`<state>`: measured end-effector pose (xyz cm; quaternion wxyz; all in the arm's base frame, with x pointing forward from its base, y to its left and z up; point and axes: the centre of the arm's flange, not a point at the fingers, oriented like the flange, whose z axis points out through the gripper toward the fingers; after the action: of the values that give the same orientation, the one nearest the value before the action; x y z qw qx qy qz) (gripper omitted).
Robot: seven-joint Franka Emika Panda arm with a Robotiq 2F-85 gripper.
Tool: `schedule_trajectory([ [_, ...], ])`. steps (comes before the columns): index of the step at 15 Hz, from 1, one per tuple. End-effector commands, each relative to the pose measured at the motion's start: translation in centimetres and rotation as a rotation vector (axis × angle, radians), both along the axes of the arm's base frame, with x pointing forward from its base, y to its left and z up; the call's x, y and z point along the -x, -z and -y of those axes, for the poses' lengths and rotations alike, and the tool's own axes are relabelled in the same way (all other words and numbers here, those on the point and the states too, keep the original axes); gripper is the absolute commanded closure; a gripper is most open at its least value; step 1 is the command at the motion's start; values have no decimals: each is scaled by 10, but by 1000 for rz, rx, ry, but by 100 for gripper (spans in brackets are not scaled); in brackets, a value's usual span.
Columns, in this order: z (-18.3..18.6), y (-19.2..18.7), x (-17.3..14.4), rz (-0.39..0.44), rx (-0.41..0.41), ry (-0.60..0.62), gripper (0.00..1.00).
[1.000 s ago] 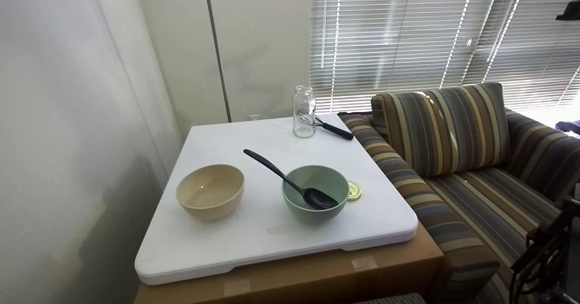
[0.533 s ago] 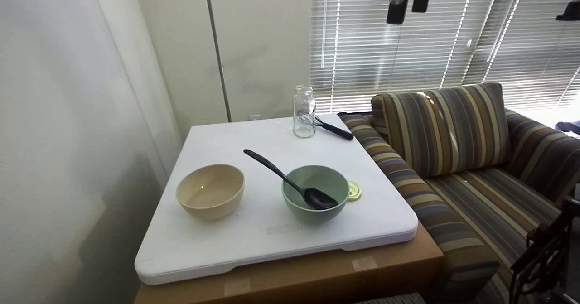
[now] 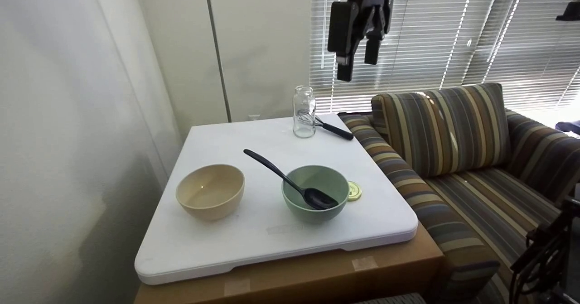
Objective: Move the brown bowl between the blue bowl and glass bottle
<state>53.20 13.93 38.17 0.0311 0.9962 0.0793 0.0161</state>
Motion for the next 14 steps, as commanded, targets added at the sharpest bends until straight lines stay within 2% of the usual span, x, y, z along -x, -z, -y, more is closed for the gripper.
schedule_trajectory([
  [1, -34, 28, -32, -22, -6, -30, 0],
  [3, -55, 44, -47, -40, -9, -50, 0],
  [5, -72, 54, -59, -94, -1, -91, 0],
  [6, -58, 47, -31, -57, -14, -64, 0],
  [11, -72, 60, -46, -79, -16, -78, 0],
  [12, -66, 60, -40, -62, -30, -70, 0],
  [14, -64, 67, -48, -47, -61, -80, 0],
])
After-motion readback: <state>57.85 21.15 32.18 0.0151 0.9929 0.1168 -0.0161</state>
